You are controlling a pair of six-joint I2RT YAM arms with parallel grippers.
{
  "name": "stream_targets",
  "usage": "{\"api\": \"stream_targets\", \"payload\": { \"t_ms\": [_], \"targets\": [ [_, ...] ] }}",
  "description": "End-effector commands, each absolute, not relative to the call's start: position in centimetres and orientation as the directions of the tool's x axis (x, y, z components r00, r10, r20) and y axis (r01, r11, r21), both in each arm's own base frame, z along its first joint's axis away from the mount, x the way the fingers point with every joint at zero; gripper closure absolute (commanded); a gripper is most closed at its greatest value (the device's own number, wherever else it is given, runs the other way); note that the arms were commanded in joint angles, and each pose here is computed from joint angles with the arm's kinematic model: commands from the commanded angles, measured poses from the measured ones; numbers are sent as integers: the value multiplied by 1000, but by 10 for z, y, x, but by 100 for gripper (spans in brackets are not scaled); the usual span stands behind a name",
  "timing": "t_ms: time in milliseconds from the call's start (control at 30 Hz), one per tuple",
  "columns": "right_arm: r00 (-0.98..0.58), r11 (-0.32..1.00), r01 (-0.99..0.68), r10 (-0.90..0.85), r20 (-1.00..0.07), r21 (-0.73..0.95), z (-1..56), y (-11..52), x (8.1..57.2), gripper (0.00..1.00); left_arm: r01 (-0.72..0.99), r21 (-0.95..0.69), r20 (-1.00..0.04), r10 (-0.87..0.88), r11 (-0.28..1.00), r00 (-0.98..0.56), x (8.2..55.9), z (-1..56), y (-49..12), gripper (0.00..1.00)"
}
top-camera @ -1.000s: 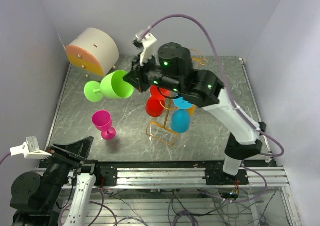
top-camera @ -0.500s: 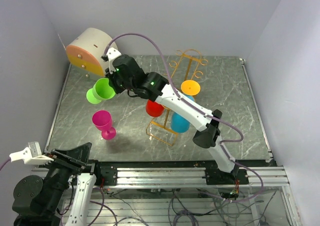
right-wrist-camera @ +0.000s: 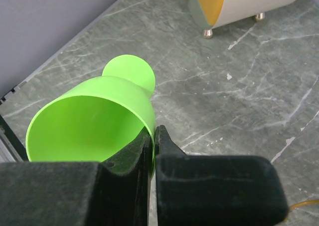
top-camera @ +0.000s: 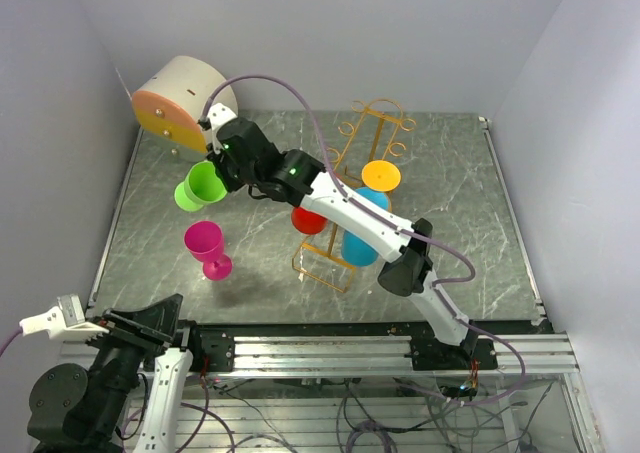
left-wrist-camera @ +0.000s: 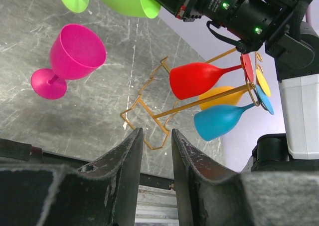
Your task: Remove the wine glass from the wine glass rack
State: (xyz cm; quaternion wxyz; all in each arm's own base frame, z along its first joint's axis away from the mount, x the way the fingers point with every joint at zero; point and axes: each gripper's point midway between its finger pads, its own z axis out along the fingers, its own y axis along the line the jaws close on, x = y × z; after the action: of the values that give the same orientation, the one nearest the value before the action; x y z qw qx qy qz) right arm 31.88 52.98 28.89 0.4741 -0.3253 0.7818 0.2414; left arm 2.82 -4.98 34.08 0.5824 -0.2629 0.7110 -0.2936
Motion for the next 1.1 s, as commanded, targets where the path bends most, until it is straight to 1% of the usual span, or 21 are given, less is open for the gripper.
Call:
{"api": "stream_targets", "payload": {
  "t_ms": [0, 300, 433, 600, 1067],
  "targets": [
    [-338, 700, -711, -259, -905, 66, 283, 536, 326, 100, -57, -712, -683, -710, 699, -171, 27, 334, -46, 60],
    [-333, 756, -654, -273, -902, 12, 270, 532, 333, 100, -68, -706, -687, -705, 705, -173, 26, 330, -45, 60],
    [-331, 735, -678, -302, -894, 3, 263, 536, 330, 100, -70, -708, -685, -708, 703, -174, 27, 328, -45, 60],
    [-331, 717, -696, -358, -873, -30, 241, 542, 322, 100, -74, -710, -681, -710, 700, -179, 27, 324, -45, 61],
    [-356, 706, -706, -419, -835, -53, 195, 551, 319, 100, -75, -713, -678, -713, 697, -180, 26, 322, -46, 61]
  ]
}}
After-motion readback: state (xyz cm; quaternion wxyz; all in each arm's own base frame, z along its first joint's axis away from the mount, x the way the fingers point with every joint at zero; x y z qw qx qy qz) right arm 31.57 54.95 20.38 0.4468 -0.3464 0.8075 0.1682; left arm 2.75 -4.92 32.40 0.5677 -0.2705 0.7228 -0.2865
